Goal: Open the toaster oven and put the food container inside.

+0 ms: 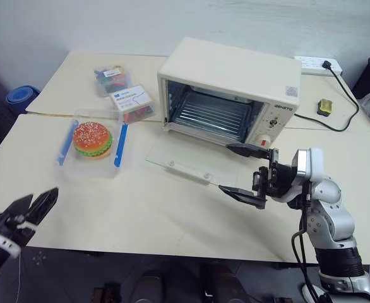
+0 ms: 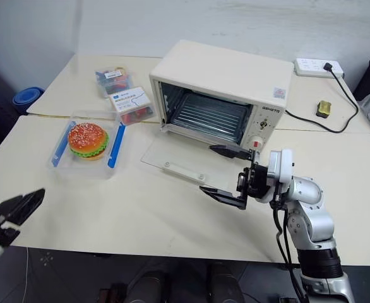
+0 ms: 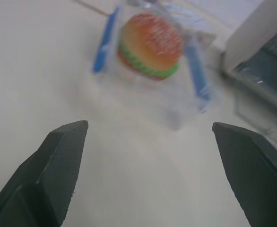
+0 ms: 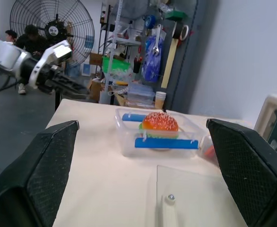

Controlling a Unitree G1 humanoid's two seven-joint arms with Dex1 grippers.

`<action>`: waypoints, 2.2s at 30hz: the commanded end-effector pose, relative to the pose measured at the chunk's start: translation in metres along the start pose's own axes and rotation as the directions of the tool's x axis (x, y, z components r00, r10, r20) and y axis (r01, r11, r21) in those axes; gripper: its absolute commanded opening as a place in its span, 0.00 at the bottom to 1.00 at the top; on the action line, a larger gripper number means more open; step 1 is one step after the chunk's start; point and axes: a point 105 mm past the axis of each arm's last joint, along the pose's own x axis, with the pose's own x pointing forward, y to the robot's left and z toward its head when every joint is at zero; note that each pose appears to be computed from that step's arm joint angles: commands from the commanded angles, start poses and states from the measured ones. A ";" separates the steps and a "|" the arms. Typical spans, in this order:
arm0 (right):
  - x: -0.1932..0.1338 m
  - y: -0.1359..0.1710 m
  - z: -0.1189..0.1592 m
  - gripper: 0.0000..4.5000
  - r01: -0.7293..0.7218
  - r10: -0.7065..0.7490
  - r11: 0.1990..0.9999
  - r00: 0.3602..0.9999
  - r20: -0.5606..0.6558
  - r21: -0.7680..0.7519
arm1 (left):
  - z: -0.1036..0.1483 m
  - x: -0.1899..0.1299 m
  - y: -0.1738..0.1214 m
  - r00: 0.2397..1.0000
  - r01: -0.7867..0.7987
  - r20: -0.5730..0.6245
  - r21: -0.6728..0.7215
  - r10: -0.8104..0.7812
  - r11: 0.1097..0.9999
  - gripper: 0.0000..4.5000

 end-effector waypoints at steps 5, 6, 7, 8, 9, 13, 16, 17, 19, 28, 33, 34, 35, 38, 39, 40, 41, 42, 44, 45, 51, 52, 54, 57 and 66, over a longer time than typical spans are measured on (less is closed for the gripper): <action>-0.006 0.002 -0.003 1.00 -0.020 0.020 1.000 1.000 -0.021 -0.020 | 0.001 0.041 -0.001 0.954 -0.286 -0.180 -0.300 0.241 0.910 0.99; -0.007 0.003 -0.004 1.00 -0.019 0.019 1.000 1.000 -0.022 -0.019 | -0.004 0.047 -0.002 0.944 -0.311 -0.212 -0.317 0.253 0.896 0.99; -0.008 0.003 -0.005 1.00 -0.018 0.018 1.000 1.000 -0.023 -0.019 | -0.005 0.052 -0.004 0.937 -0.328 -0.228 -0.323 0.264 0.888 0.99; -0.009 0.004 -0.006 1.00 -0.017 0.017 1.000 1.000 -0.024 -0.019 | -0.005 0.056 -0.004 0.931 -0.344 -0.241 -0.319 0.275 0.883 0.99; -0.010 0.005 -0.006 1.00 -0.014 0.014 1.000 1.000 -0.024 -0.020 | -0.005 0.061 -0.005 0.929 -0.348 -0.246 -0.328 0.277 0.878 0.99; -0.017 0.008 -0.009 1.00 0.003 -0.004 1.000 1.000 -0.029 -0.022 | 0.001 0.078 0.000 0.917 -0.380 -0.268 -0.359 0.296 0.853 0.99; -0.024 0.011 -0.011 1.00 0.021 -0.021 0.999 0.999 -0.034 -0.024 | 0.003 0.079 0.010 0.894 -0.429 -0.290 -0.337 0.341 0.838 0.91; -0.025 0.012 -0.011 1.00 0.027 -0.028 0.999 0.999 -0.034 -0.029 | 0.004 0.079 0.011 0.893 -0.432 -0.292 -0.335 0.344 0.837 0.89; -0.028 0.013 -0.012 1.00 0.038 -0.039 0.999 0.999 -0.035 -0.035 | 0.007 0.078 0.015 0.888 -0.443 -0.293 -0.330 0.356 0.834 0.76; -0.030 0.014 -0.013 1.00 0.051 -0.053 0.998 0.998 -0.034 -0.048 | 0.019 0.070 0.033 0.869 -0.475 -0.304 -0.288 0.391 0.831 0.17; -0.029 0.014 -0.015 1.00 0.049 -0.050 0.998 0.998 -0.033 -0.046 | 0.045 0.064 0.044 0.869 -0.483 -0.248 -0.248 0.427 0.840 0.05; -0.029 0.013 -0.016 1.00 0.049 -0.050 0.998 0.998 -0.035 -0.045 | 0.060 0.063 0.039 0.885 -0.454 -0.221 -0.217 0.409 0.864 0.05; -0.029 0.012 -0.016 1.00 0.053 -0.055 0.998 0.998 -0.037 -0.045 | 0.076 0.061 0.031 0.899 -0.412 -0.200 -0.082 0.390 0.907 0.05; -0.031 0.010 -0.017 1.00 0.065 -0.067 0.997 0.997 -0.047 -0.048 | 0.092 0.057 0.018 0.913 -0.319 -0.233 0.098 0.333 0.943 0.05; -0.033 0.009 -0.018 1.00 0.070 -0.073 0.996 0.996 -0.056 -0.048 | 0.093 0.058 0.013 0.919 -0.282 -0.254 0.106 0.300 0.954 0.05; -0.035 0.009 -0.020 1.00 0.074 -0.078 0.996 0.995 -0.067 -0.050 | 0.092 0.061 0.007 0.924 -0.237 -0.279 0.121 0.262 0.964 0.05; -0.037 0.008 -0.021 1.00 0.079 -0.083 0.996 0.994 -0.074 -0.052 | 0.092 0.062 0.003 0.924 -0.201 -0.301 0.139 0.235 0.970 0.05; -0.038 0.007 -0.022 1.00 0.086 -0.090 0.995 0.993 -0.079 -0.053 | 0.091 0.065 -0.002 0.923 -0.167 -0.320 0.160 0.211 0.973 0.05; -0.043 0.006 -0.024 1.00 0.100 -0.105 0.993 0.990 -0.092 -0.056 | 0.086 0.077 -0.015 0.924 -0.095 -0.349 0.181 0.154 0.979 0.05; -0.045 0.006 -0.025 1.00 0.107 -0.113 0.993 0.989 -0.098 -0.056 | 0.084 0.084 -0.022 0.924 -0.060 -0.362 0.191 0.127 0.980 0.05; -0.051 0.009 -0.025 1.00 0.141 -0.148 0.988 0.982 -0.115 -0.062 | 0.064 0.139 -0.069 0.886 0.104 -0.464 0.235 0.017 0.967 0.05; -0.052 0.010 -0.025 1.00 0.149 -0.156 0.987 0.981 -0.116 -0.063 | 0.060 0.146 -0.075 0.871 0.114 -0.491 0.248 0.023 0.962 0.05; -0.053 0.012 -0.023 1.00 0.167 -0.174 0.984 0.978 -0.117 -0.069 | 0.055 0.161 -0.093 0.858 0.166 -0.513 0.257 -0.011 0.952 0.05; -0.052 0.015 -0.019 1.00 0.195 -0.204 0.978 0.972 -0.116 -0.079 | 0.050 0.180 -0.116 0.848 0.238 -0.528 0.282 -0.057 0.929 0.05; -0.034 0.023 -0.004 1.00 0.257 -0.267 0.961 0.959 -0.096 -0.100 | 0.034 0.221 -0.157 0.829 0.347 -0.543 0.314 -0.133 0.884 0.05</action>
